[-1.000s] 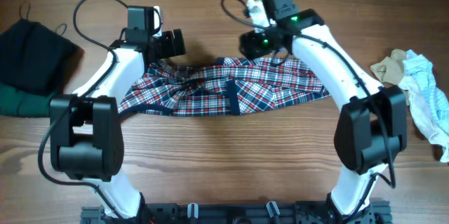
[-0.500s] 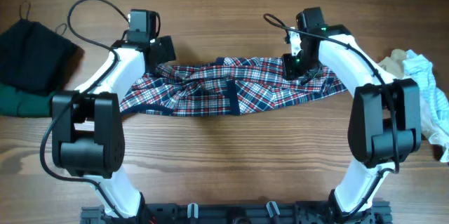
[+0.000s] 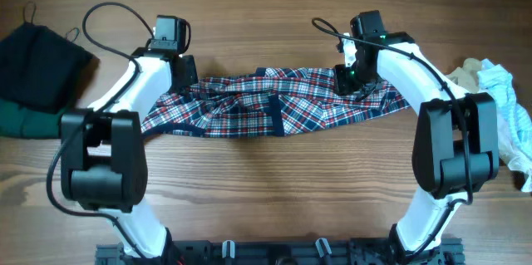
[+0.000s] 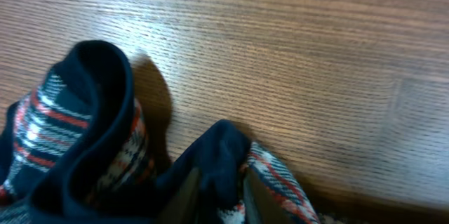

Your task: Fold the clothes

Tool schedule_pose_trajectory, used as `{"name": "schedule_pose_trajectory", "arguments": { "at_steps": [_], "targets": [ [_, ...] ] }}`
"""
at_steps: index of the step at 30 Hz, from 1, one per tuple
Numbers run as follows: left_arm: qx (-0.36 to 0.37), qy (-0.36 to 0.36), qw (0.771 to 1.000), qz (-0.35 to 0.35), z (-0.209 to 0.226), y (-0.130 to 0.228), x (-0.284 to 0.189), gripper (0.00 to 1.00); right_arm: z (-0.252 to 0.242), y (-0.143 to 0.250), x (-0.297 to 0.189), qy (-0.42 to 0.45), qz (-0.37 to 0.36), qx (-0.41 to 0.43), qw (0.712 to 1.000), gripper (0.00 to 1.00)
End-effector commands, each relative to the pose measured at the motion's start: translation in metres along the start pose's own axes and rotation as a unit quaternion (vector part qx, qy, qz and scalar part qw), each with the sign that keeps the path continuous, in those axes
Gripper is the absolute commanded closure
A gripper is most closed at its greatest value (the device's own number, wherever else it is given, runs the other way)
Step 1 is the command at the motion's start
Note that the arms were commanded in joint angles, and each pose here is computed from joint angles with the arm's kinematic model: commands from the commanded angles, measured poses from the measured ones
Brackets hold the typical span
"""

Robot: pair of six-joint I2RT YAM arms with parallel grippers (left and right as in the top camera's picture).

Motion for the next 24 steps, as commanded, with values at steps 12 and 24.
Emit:
{"name": "schedule_pose_trajectory", "arguments": {
  "at_steps": [12, 24],
  "targets": [
    [-0.026, -0.048, 0.995, 0.086, 0.024, 0.031, -0.049, 0.96, 0.0, 0.006, 0.009, 0.002, 0.02, 0.008, 1.0, 0.69],
    [-0.075, -0.07, 0.987, 0.123, 0.031, 0.076, -0.018, 0.96, -0.026, 0.049, 0.044, 0.079, 0.056, 0.031, 0.995, 0.73]
  ]
}}
Point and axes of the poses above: each gripper's point midway between its finger pads, its own x axis out along the fingers, its own z axis along the line the jaws close on, y = z × x, the point moved 8 cm from there along -x, back along the fingers, and after that the axes turned 2 degrees about -x, right-handed, at the moved point
